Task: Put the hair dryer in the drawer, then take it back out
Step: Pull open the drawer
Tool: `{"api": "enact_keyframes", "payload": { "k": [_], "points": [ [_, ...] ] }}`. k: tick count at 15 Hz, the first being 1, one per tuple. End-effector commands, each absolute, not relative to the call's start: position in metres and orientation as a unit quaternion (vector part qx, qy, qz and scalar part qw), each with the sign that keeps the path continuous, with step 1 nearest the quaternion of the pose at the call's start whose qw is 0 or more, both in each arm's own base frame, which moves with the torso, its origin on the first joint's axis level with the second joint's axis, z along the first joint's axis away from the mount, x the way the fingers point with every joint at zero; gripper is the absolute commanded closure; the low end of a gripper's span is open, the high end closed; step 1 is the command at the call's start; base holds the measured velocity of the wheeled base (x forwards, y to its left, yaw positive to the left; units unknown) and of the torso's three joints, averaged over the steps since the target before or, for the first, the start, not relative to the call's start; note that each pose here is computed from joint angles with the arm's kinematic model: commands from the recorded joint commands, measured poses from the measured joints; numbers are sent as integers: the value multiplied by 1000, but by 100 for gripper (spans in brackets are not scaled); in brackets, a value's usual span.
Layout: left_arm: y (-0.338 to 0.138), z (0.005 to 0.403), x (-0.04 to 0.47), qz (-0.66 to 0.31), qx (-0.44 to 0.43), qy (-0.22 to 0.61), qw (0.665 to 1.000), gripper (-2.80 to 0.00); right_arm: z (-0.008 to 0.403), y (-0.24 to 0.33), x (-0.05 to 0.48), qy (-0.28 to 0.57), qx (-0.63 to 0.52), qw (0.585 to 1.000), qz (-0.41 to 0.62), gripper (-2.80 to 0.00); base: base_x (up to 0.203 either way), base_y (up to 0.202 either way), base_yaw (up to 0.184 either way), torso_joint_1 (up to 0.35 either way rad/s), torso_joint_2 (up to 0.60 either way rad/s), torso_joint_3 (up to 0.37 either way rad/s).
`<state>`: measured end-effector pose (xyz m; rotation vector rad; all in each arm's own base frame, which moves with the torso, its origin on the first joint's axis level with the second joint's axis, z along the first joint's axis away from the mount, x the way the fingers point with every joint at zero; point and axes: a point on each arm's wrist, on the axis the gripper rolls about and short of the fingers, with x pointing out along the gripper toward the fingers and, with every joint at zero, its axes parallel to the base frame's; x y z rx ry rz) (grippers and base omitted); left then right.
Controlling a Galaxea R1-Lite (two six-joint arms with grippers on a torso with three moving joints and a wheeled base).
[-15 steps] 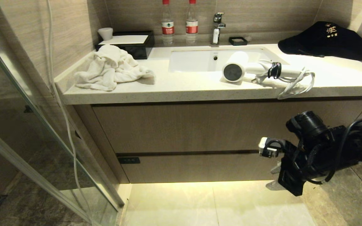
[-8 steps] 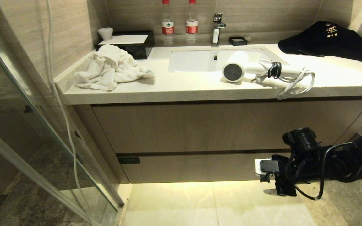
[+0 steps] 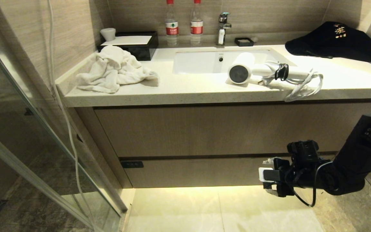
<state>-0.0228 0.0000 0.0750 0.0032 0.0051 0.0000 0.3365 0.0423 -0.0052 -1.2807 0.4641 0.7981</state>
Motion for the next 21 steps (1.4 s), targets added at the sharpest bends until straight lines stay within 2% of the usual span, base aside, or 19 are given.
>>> {"api": "enact_keyframes", "payload": {
  "k": [1,7,11,15,21],
  "points": [
    [0,75,-23,0,2,4,1000,0,-25,42,340,215,-574,701,365,-280,0,0,0,0,0,0],
    [0,75,-23,0,2,4,1000,0,-48,49,349,197,-563,721,353,-280,0,0,0,0,0,0],
    [0,75,-23,0,2,4,1000,0,-65,53,355,159,-535,751,354,-280,0,0,0,0,0,0],
    [0,75,-23,0,2,4,1000,0,-76,54,358,151,-521,756,367,-280,0,0,0,0,0,0],
    [0,75,-23,0,2,4,1000,0,-69,58,382,111,-529,769,341,-280,0,0,0,0,0,0]
  ]
}}
